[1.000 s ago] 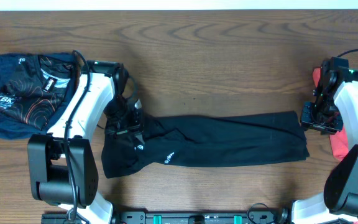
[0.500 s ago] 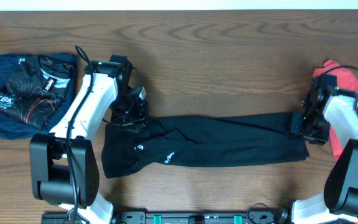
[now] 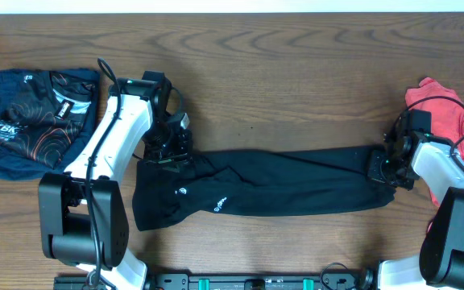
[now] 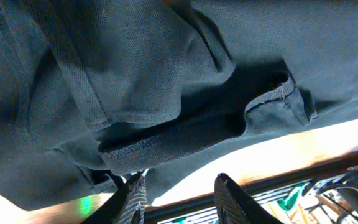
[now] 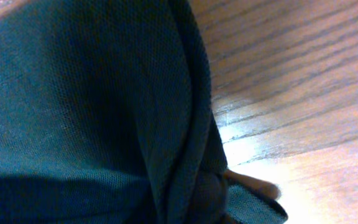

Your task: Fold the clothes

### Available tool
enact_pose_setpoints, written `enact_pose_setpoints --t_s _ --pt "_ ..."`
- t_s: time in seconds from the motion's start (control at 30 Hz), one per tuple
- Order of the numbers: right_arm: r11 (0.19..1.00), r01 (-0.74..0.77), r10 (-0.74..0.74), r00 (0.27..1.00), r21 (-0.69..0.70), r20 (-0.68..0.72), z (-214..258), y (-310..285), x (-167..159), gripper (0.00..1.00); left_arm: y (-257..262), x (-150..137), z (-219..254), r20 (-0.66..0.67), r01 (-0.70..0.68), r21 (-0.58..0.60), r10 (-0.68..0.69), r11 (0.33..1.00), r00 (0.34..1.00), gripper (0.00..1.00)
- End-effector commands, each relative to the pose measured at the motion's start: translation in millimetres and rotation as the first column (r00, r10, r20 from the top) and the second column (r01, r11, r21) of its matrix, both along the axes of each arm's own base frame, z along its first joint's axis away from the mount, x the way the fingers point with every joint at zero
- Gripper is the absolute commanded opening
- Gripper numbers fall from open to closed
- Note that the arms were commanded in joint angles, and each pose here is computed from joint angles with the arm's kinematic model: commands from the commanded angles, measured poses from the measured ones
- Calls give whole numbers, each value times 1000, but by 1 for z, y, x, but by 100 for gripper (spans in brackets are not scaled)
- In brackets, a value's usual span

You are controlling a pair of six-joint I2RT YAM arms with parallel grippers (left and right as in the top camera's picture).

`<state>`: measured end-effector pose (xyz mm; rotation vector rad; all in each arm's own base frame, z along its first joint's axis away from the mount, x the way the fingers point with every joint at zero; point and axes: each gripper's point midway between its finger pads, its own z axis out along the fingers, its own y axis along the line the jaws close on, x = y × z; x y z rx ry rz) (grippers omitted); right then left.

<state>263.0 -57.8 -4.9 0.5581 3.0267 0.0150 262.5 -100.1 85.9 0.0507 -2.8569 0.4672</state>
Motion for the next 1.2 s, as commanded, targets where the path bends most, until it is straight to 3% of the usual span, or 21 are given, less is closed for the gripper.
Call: enact_pose_setpoints --t_s 0.0,0.13,0.33,0.63,0.83,1.17 --pt "996 39 -46 996 -80 -80 -16 -18 -18 1 0 -1 -1 -10 -5 4 5 1000 1000 38" --pt "974 163 -175 983 -159 -62 11 -50 -5 1 0 -1 0 -6 -5 3 5 1000 1000 38" --pt "975 183 -190 981 -124 -46 62 -56 19 1 0 -1 0 -6 -5 4 5 1000 1000 38" --pt "997 -53 46 993 -59 -110 73 26 24 1 0 -1 0 -6 -5 4 5 1000 1000 38" --pt "972 -230 223 968 -49 -117 72 91 21 1 0 -1 0 -6 -5 4 5 1000 1000 38" --pt "921 -389 387 919 -19 -77 71 164 12 6 0 -1 0 -6 -4 3 4 1000 1000 38"
